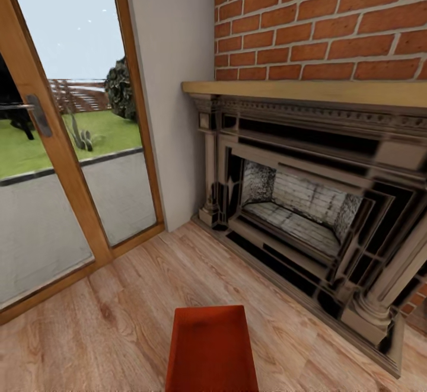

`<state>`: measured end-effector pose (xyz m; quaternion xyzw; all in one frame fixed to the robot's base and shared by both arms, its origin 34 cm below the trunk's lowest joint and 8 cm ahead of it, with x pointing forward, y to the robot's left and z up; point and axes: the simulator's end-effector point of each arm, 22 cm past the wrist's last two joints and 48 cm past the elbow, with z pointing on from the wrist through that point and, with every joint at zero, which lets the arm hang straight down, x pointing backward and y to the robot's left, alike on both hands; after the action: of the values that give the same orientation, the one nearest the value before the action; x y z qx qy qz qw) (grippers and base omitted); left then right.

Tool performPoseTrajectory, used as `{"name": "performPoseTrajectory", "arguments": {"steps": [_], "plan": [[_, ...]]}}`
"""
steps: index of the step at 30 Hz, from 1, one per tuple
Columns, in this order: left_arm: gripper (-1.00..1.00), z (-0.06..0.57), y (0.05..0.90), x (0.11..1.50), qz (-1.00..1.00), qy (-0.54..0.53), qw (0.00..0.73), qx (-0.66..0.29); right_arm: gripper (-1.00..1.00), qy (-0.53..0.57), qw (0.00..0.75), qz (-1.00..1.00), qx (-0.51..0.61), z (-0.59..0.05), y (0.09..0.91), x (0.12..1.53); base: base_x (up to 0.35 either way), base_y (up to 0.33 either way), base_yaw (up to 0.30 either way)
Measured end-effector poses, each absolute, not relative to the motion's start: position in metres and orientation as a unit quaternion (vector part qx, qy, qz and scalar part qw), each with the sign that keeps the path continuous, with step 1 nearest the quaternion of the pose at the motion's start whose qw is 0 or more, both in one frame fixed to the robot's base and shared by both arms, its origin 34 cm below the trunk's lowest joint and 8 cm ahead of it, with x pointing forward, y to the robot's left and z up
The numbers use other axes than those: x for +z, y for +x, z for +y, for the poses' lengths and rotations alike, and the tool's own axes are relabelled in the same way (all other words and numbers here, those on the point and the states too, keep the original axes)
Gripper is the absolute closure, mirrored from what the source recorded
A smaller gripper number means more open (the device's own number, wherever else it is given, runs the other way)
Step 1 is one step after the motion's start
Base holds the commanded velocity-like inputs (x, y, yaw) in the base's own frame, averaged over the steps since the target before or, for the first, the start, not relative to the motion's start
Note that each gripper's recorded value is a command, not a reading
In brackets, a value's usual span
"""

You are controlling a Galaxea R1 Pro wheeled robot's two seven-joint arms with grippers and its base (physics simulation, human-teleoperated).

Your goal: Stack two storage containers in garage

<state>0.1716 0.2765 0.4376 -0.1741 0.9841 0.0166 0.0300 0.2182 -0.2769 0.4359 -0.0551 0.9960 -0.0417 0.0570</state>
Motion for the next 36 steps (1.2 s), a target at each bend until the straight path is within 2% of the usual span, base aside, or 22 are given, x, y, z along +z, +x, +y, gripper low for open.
{"name": "performPoseTrajectory", "arguments": {"steps": [36], "plan": [[-1.0,0.28,0.15,0.437,0.986,-0.166,0.003,0.023,-1.0,-0.064,0.029,0.997,-0.037,-0.273,0.196,0.432,0.0,0.0,0.0]]}}
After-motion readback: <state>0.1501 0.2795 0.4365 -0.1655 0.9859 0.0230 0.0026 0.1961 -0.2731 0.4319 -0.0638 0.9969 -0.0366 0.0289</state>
